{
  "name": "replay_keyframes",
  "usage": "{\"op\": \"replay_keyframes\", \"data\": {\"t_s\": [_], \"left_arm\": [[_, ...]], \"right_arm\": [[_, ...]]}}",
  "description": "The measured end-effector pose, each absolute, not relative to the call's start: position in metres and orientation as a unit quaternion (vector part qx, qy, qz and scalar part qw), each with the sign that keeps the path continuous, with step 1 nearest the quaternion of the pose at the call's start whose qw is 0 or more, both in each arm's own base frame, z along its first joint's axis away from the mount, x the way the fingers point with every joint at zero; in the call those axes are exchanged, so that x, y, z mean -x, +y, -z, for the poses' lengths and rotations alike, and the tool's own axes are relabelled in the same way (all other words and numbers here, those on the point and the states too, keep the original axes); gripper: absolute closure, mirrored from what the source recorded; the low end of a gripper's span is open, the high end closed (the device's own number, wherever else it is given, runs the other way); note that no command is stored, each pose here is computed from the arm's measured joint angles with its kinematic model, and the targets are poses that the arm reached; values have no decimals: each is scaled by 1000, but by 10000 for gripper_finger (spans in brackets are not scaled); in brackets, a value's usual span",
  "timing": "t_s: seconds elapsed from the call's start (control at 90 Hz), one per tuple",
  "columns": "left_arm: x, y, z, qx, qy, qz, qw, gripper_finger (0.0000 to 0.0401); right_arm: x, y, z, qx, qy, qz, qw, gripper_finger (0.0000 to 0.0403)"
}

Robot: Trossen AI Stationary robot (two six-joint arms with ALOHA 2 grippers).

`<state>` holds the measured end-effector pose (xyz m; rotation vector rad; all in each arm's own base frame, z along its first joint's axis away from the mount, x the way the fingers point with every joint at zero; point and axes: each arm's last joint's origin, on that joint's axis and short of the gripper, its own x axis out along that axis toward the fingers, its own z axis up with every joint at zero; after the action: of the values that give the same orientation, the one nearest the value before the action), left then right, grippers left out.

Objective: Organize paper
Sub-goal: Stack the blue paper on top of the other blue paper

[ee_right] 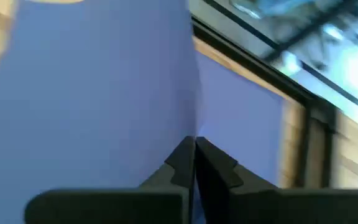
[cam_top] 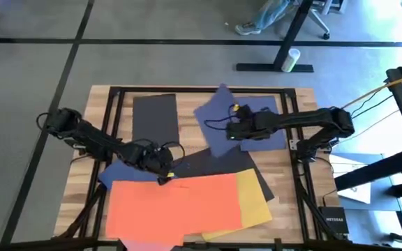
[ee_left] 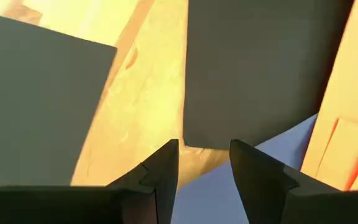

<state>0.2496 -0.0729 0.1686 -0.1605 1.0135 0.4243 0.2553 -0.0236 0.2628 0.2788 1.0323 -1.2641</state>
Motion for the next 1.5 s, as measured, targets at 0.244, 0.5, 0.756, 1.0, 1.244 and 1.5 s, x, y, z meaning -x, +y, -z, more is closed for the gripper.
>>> {"op": "replay_keyframes", "data": {"t_s": [0.244, 0.5, 0.756, 1.0, 1.244, 1.5], "left_arm": [[-250, -73, -169, 73, 475, -208, 852, 272], [-250, -74, -169, 77, 472, -208, 853, 272], [-250, -74, -169, 75, 467, -214, 855, 272], [-250, -74, -169, 72, 469, -213, 854, 272], [-249, -75, -169, 71, 470, -212, 854, 272], [-247, -80, -169, 66, 473, -204, 855, 272]], "right_arm": [[-224, -26, -235, -101, 517, 616, 586, 403], [-197, -30, -176, -188, 553, 626, 517, 403], [-181, -29, -142, -241, 502, 663, 500, 403], [-172, -29, -137, -249, 454, 709, 480, 403], [-170, -34, -139, -259, 404, 744, 465, 403], [-169, -36, -140, -269, 366, 767, 453, 403]]}}
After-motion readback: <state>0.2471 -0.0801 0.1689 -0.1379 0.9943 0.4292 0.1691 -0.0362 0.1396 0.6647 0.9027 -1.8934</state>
